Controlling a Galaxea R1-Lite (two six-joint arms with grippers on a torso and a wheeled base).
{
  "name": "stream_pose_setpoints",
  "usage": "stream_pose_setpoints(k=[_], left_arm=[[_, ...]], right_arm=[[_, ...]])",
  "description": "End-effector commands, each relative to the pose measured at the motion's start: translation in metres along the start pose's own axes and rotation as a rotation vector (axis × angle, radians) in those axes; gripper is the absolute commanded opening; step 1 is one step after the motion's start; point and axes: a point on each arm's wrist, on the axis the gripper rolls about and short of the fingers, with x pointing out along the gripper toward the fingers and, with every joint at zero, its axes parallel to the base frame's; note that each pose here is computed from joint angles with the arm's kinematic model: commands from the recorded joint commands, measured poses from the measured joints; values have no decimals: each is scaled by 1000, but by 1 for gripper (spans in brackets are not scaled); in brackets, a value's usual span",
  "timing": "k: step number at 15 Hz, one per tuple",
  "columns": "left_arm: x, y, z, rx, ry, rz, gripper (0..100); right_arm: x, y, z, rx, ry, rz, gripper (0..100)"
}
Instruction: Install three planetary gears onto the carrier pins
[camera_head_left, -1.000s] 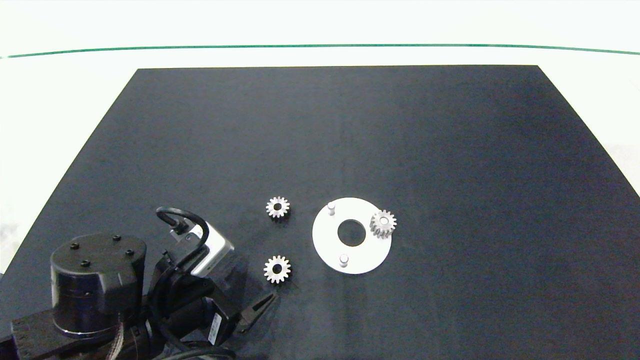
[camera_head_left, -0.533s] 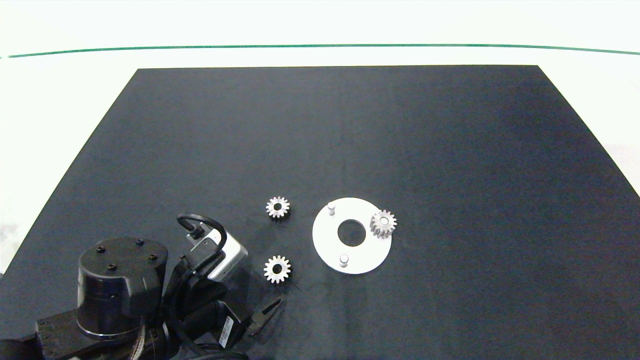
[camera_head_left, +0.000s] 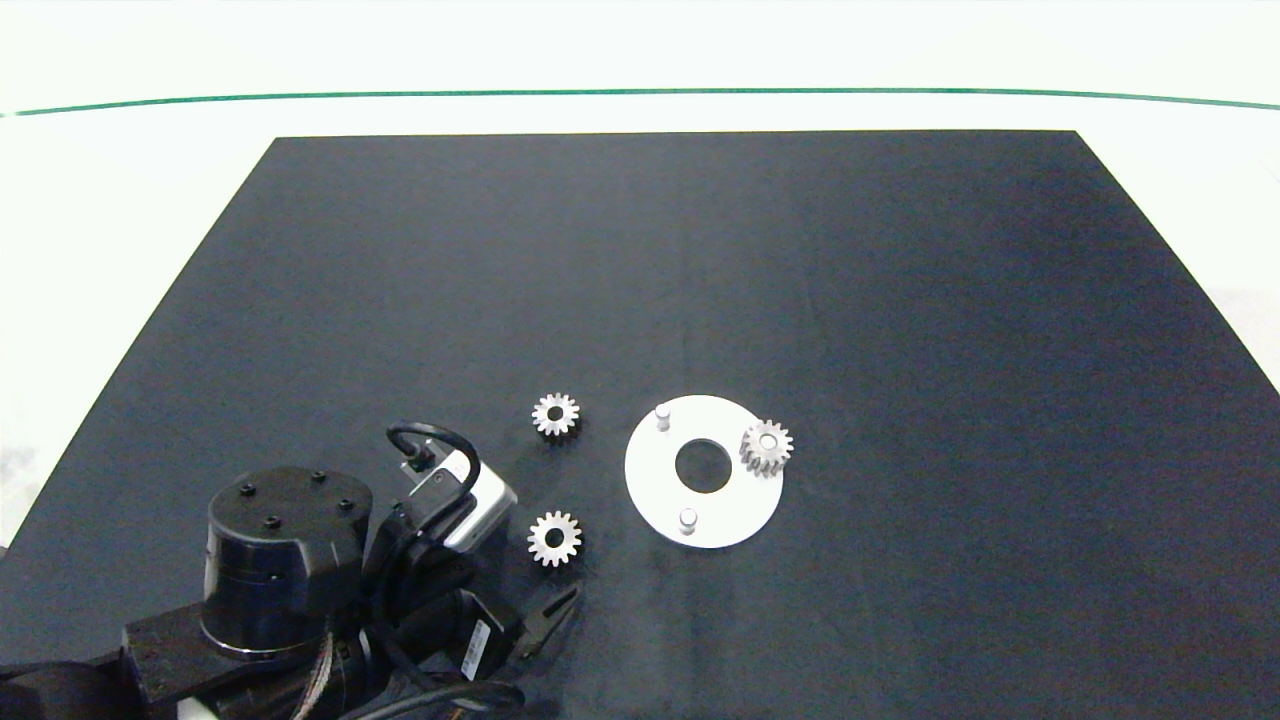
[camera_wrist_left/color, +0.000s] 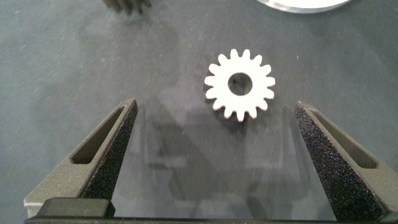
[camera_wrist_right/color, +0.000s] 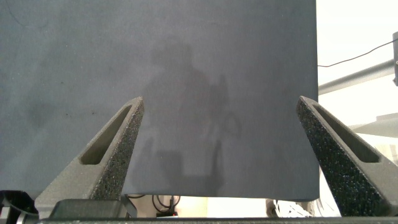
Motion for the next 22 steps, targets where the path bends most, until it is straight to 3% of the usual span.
stream_pose_setpoints(k=[1, 22], left_arm=[[13, -5, -4, 4, 1, -7, 98], [12, -4, -2, -13, -10, 4, 56]], right_arm=[[2, 0, 1, -6, 11, -1, 100], [2, 0, 4, -5, 16, -8, 100]])
